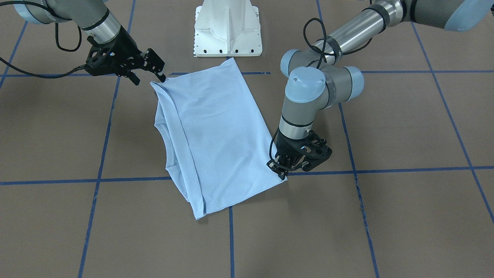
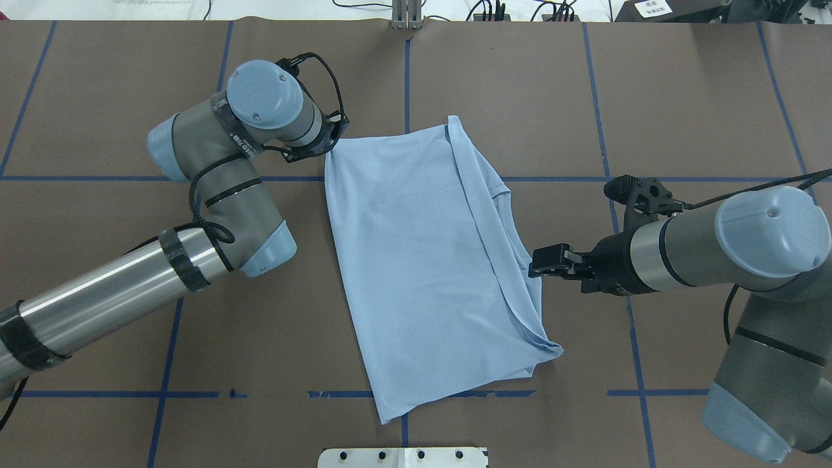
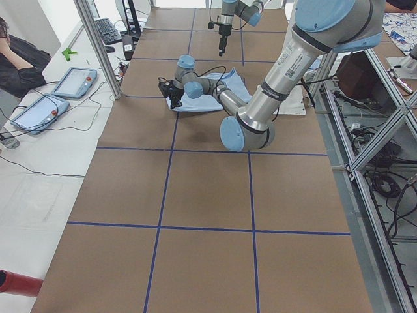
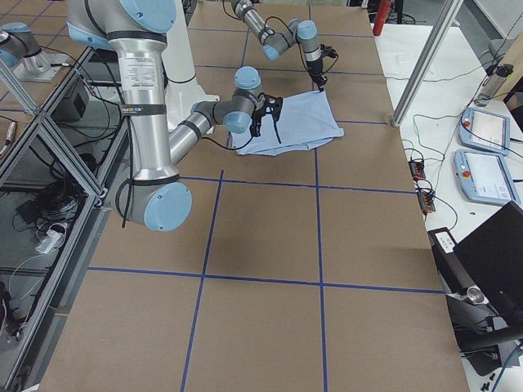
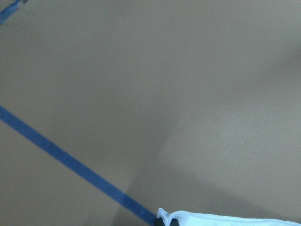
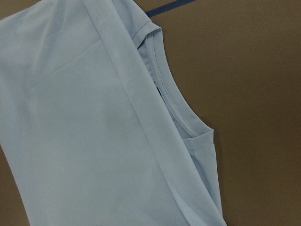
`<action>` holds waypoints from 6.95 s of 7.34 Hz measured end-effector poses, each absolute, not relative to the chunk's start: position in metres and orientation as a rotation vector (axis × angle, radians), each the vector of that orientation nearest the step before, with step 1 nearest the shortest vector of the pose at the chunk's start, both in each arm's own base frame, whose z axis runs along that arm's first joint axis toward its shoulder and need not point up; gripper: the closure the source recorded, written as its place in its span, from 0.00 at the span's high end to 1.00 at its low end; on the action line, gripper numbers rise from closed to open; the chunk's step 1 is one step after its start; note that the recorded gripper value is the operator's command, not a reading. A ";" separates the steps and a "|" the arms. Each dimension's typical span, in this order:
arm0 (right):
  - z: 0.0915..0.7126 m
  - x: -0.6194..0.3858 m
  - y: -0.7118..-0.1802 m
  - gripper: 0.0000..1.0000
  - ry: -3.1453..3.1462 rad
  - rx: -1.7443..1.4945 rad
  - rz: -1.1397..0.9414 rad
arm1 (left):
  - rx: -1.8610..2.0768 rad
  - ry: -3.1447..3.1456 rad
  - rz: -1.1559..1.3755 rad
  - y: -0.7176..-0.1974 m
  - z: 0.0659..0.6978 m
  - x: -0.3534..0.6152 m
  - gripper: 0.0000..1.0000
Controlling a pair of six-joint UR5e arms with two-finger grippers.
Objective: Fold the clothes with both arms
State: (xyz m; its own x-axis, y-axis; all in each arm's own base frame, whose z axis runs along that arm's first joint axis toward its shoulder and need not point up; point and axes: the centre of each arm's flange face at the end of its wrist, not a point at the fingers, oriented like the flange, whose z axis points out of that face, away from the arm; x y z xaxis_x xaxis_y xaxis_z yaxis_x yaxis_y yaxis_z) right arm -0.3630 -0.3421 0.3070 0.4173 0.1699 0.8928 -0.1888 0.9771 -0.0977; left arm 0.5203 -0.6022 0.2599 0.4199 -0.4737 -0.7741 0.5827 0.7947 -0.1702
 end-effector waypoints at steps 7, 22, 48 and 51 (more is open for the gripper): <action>0.314 -0.366 -0.347 1.00 -1.100 0.036 0.240 | 0.329 0.992 -0.581 -0.683 0.259 0.555 1.00; 0.256 -0.504 -0.365 0.97 -0.863 0.424 -0.105 | 0.299 0.963 -0.439 -0.566 0.250 0.411 1.00; 0.300 -0.527 -0.287 0.00 -0.780 0.451 -0.460 | 0.228 0.989 -0.509 -0.545 0.258 0.423 1.00; 0.297 -0.517 -0.294 0.00 -0.797 0.438 -0.453 | 0.227 0.991 -0.508 -0.544 0.258 0.425 1.00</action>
State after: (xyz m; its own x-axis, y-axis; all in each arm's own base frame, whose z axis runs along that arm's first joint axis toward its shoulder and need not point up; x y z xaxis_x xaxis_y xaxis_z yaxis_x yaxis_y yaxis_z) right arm -0.5174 -0.2941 0.2969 0.6150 -0.5389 0.5757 0.2193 0.8181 0.5316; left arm 0.4245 -0.5443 0.2577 0.4438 -0.3045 -0.8428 0.5064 0.8612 -0.0445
